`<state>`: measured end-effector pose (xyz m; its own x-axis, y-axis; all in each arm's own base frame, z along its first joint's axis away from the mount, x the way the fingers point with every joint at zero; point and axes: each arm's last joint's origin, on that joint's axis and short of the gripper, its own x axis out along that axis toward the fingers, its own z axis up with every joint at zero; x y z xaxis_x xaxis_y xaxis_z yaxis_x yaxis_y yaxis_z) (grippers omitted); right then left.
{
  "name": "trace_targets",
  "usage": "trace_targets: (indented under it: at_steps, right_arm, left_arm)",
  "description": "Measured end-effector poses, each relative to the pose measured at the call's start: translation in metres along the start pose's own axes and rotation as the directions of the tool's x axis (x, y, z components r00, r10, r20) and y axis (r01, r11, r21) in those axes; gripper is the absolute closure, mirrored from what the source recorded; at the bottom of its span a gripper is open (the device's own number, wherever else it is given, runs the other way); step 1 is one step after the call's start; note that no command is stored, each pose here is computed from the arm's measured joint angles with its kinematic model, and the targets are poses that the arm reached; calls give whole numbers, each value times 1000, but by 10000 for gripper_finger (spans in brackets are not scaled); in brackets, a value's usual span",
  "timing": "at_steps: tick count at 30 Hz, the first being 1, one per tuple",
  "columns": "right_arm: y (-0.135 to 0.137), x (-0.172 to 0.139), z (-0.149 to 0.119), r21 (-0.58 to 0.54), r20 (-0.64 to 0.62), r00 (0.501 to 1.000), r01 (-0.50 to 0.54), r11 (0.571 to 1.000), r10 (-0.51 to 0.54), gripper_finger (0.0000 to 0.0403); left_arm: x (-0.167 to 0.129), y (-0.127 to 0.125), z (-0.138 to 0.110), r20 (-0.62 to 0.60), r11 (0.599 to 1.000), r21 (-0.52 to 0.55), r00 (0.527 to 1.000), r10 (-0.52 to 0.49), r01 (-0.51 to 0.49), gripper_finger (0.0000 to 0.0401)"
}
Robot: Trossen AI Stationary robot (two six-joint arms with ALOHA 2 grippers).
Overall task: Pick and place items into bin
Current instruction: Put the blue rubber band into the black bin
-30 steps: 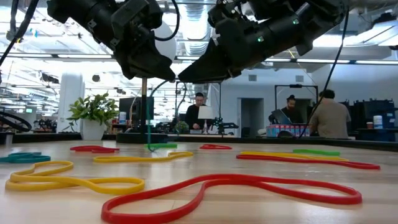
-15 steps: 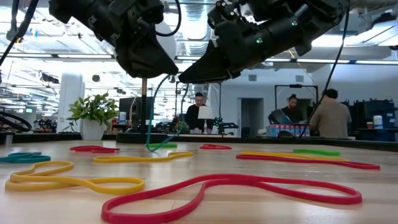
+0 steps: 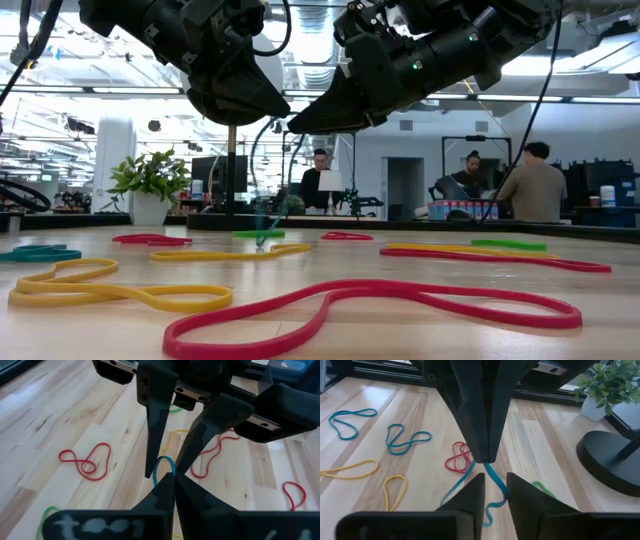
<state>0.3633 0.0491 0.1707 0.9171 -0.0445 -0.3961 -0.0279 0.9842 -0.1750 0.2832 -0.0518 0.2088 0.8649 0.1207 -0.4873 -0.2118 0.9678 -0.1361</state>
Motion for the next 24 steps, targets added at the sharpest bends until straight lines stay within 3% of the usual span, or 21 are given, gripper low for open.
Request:
trace_targets:
  at_steps: [7,15,24]
  right_arm:
    - [0,0,0,0,0,1000,1,1000,-1,397]
    - [0,0,0,0,-1,1000,0,1000,0,400]
    - [0,0,-1,26,-4,1000,-1,1000,1,400]
  left_arm:
    - [0,4,-3,-1,994,15,994,111,-111,401]
    - [0,6,-6,-30,991,29,990,135,-134,393]
    - [1,9,-11,-51,974,21,973,225,-224,330]
